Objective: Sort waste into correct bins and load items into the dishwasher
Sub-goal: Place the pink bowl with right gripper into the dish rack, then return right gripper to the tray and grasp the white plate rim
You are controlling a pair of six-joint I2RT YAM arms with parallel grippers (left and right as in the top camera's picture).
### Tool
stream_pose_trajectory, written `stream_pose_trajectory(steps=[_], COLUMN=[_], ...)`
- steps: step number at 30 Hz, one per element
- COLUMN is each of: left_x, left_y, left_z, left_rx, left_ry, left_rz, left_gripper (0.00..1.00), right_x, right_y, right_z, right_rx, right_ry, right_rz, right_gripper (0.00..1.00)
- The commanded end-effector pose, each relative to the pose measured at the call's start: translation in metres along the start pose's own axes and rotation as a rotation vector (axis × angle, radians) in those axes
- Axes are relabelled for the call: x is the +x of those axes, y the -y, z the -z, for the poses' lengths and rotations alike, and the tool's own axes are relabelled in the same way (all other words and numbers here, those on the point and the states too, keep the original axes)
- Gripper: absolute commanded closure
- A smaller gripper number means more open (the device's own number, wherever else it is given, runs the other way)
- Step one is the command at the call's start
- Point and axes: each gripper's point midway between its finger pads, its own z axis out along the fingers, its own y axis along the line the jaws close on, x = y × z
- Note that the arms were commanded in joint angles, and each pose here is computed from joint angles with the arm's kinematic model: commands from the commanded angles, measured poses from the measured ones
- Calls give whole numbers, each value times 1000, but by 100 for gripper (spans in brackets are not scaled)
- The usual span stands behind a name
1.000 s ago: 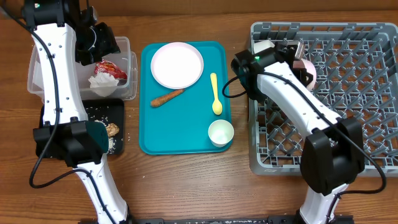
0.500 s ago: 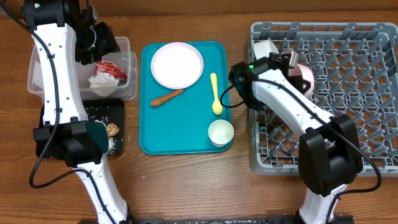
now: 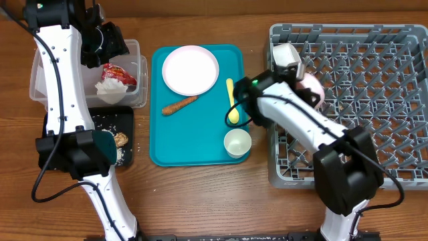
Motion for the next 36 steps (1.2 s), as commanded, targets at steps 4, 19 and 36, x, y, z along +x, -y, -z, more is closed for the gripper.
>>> stream_pose_trajectory(steps=[4, 19, 36], left_x=[-3, -6, -11], left_y=[10, 11, 14], left_z=[11, 11, 25], left_rx=[24, 27, 33], left_ry=[35, 48, 91], left_rz=[-15, -19, -81], left_gripper=[38, 37, 41], right_x=[32, -20, -134], right_y=[-25, 6, -50], right_z=[19, 50, 180], right_rx=[-120, -175, -1045], right_ry=[-111, -42, 63], right_rz=[71, -46, -293], right_gripper=[59, 0, 3])
